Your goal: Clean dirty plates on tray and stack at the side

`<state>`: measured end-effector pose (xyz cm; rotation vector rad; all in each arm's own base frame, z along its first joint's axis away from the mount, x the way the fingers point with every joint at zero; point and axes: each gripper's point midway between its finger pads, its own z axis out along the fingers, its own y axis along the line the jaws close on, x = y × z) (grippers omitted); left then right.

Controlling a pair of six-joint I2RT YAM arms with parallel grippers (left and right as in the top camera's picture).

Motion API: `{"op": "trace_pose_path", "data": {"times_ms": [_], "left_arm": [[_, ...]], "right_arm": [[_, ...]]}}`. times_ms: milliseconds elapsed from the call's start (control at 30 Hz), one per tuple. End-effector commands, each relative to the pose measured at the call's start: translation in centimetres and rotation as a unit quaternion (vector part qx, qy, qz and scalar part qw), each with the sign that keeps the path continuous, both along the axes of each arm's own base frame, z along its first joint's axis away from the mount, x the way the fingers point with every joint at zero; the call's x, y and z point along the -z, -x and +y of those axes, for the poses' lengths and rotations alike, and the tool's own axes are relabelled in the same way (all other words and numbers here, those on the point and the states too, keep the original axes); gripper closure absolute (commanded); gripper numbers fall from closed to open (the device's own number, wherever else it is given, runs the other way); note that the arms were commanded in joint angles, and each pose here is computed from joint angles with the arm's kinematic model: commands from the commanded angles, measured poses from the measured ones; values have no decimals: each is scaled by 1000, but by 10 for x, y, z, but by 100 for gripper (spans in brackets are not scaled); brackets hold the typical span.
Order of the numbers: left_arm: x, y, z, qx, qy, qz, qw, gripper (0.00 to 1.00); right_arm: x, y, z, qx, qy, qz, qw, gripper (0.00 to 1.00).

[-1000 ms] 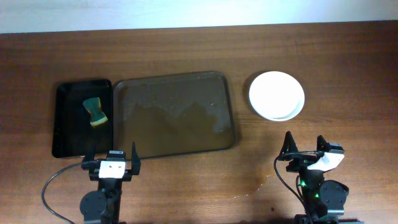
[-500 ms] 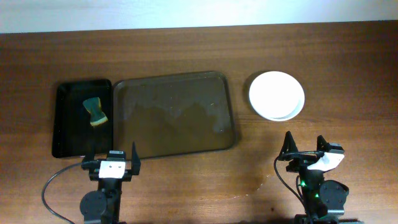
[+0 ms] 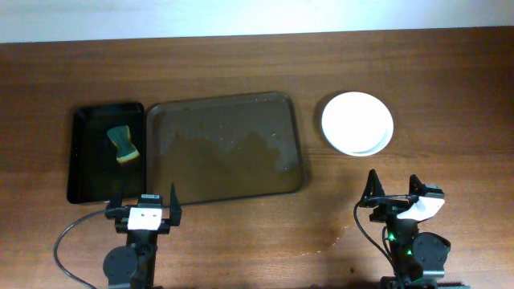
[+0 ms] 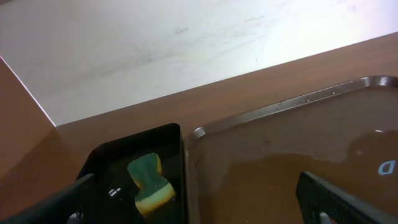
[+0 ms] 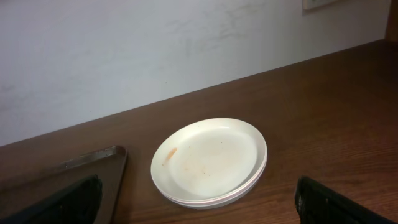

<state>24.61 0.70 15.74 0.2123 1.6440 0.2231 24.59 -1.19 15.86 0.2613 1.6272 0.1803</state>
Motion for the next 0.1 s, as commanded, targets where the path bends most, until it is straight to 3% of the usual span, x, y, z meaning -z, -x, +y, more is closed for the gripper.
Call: {"op": "trace_pose_path", "data": {"times_ms": [0, 67], "left_arm": [[1, 0, 1, 0, -10, -2, 1000, 1], [1, 0, 0, 0, -10, -2, 1000, 1]], "right_arm": [[3, 0, 0, 2, 5, 3, 1000, 2], [3, 0, 0, 2, 5, 3, 1000, 2]]}}
